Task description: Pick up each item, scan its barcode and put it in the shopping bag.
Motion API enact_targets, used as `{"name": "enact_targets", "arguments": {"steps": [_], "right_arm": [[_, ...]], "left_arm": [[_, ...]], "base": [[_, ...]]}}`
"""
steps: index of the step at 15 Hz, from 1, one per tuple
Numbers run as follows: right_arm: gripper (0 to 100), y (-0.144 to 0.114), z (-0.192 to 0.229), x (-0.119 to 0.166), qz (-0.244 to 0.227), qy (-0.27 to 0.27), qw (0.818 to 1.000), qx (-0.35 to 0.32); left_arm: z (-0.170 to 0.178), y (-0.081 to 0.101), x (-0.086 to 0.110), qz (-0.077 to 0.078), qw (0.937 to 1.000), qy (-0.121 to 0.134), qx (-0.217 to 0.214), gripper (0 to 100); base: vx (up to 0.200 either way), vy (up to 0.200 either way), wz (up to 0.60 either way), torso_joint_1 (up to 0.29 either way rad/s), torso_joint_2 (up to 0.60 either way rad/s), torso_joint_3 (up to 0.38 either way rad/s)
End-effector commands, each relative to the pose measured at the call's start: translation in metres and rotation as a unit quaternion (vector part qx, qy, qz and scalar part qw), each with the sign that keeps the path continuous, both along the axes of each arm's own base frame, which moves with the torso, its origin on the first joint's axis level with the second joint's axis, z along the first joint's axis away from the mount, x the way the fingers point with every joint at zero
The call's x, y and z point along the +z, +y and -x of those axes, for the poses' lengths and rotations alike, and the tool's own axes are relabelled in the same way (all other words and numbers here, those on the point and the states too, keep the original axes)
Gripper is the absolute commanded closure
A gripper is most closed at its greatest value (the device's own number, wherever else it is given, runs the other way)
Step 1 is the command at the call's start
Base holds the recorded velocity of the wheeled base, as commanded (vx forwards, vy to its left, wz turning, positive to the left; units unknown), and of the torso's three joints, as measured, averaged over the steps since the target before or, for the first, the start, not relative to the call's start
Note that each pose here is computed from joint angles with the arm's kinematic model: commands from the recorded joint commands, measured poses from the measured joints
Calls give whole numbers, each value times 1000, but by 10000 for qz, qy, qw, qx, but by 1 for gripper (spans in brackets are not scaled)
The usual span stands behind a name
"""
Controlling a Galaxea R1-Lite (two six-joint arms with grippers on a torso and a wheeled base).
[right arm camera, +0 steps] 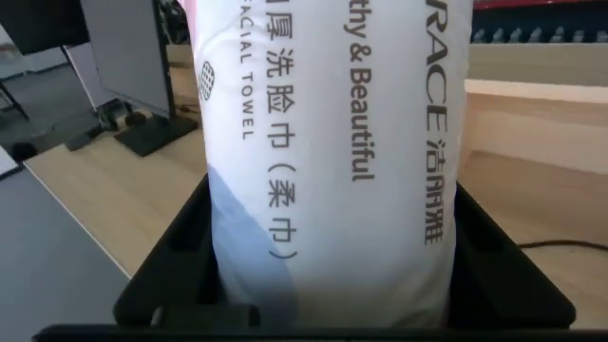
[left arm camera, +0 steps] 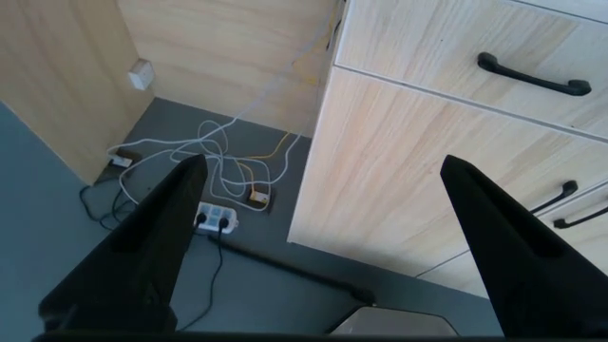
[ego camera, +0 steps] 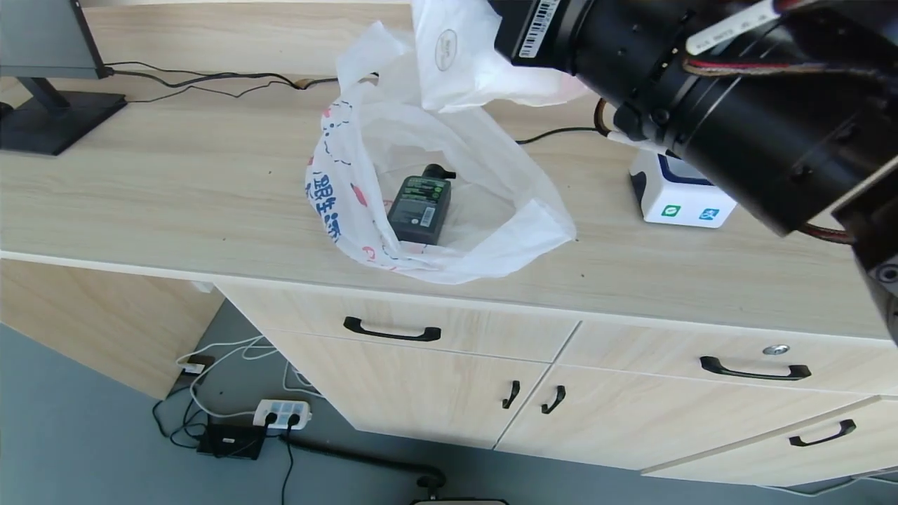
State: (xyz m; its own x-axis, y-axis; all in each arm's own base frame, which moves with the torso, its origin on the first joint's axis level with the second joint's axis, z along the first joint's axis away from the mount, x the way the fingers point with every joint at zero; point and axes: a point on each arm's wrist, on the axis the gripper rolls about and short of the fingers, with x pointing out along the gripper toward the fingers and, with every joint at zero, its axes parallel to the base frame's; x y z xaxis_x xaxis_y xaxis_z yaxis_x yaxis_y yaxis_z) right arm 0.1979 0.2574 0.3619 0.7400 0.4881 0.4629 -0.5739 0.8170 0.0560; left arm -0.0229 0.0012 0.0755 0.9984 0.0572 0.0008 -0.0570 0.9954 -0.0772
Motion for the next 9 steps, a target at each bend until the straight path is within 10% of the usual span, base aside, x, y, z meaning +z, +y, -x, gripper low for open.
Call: {"name": "enact_targets", "arguments": {"steps": [1,9], "right_arm": [[100,46,-32,-30,-436,273,9985,210],[100,41,-58,-70,-329,898,9948,353]], "left_arm": [[0,0,0,5,10000,4,5,0],[0,0,0,13,10000,-12,5,0]], "base": [[0,0,0,0,0,0],[0,0,0,0,0,0]]}}
